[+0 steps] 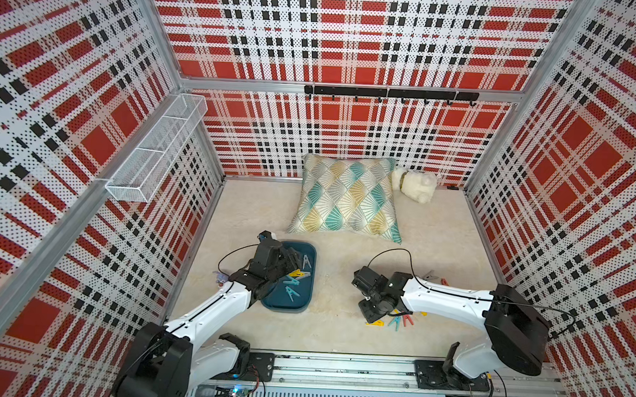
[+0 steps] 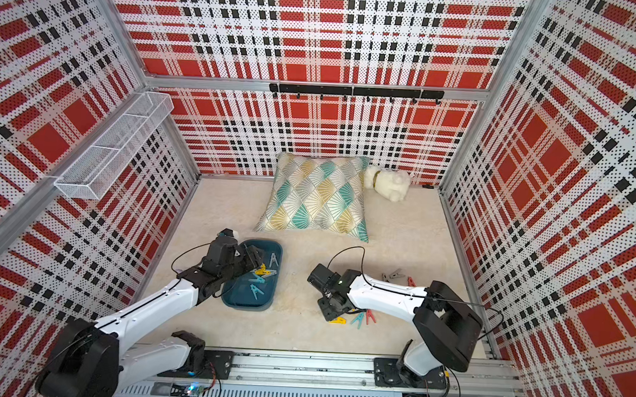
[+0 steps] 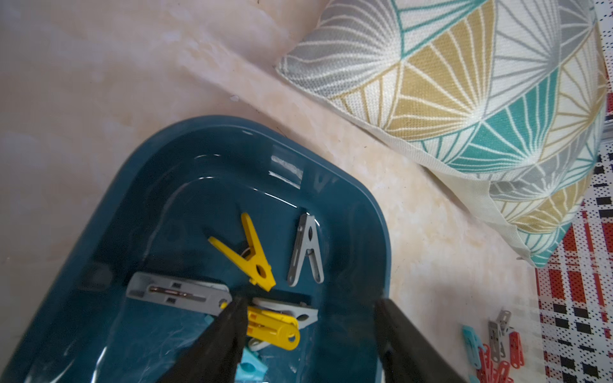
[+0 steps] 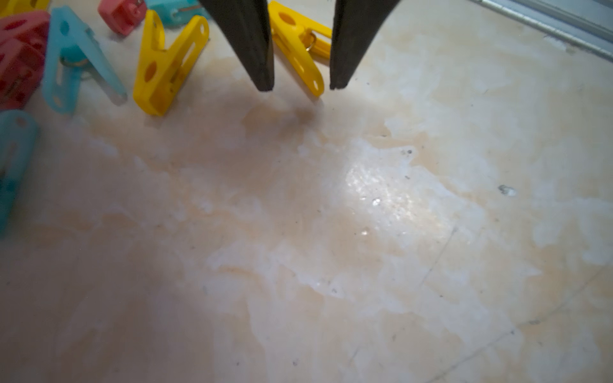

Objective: Put the clothespins into the storage box
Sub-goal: Pick up the clothespin from the center of the board.

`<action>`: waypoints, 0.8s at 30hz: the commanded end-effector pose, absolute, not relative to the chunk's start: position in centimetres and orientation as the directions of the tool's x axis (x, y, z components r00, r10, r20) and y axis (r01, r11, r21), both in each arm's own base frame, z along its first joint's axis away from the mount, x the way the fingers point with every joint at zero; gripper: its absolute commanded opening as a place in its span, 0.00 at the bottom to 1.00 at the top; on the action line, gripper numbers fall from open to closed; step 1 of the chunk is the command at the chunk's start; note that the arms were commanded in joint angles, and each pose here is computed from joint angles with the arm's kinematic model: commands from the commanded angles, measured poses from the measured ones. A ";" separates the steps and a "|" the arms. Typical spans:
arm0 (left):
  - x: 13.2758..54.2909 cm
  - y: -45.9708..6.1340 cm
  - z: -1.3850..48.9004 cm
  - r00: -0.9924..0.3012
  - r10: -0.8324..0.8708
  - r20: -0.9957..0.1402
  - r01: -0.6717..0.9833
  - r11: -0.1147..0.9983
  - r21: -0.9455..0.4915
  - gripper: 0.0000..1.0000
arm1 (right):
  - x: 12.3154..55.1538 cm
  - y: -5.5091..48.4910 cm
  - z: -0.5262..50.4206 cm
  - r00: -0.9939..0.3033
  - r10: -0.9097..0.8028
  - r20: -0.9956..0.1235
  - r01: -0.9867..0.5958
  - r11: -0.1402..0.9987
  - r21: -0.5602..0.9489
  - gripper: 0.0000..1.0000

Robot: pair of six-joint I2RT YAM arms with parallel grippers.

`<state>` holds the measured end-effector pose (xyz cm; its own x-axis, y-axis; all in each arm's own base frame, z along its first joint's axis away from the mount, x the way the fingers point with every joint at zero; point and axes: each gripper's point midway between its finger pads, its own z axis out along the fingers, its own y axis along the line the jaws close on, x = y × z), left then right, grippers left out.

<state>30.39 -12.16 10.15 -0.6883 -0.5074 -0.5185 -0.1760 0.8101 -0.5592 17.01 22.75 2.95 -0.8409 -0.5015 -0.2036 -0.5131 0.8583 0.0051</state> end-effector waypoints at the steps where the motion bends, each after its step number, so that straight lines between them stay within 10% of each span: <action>1: 30.4 -12.7 11.1 -0.682 -0.508 -0.526 -0.155 0.803 -0.575 0.66 | 17.3 22.7 3.0 -0.840 -0.501 -0.208 -0.504 0.863 -0.039 0.35; 24: 30.7 -13.6 11.6 -0.686 -0.506 -0.523 -0.139 0.796 -0.588 0.64 | 16.0 22.4 1.7 -0.847 -0.500 -0.179 -0.505 0.863 -0.021 0.23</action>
<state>30.05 -12.98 10.17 -0.6980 -0.5066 -0.5062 -0.1693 0.8035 -0.5707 16.33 22.42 2.09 -0.8414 -0.5081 -0.1839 -0.5130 0.8581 -0.0235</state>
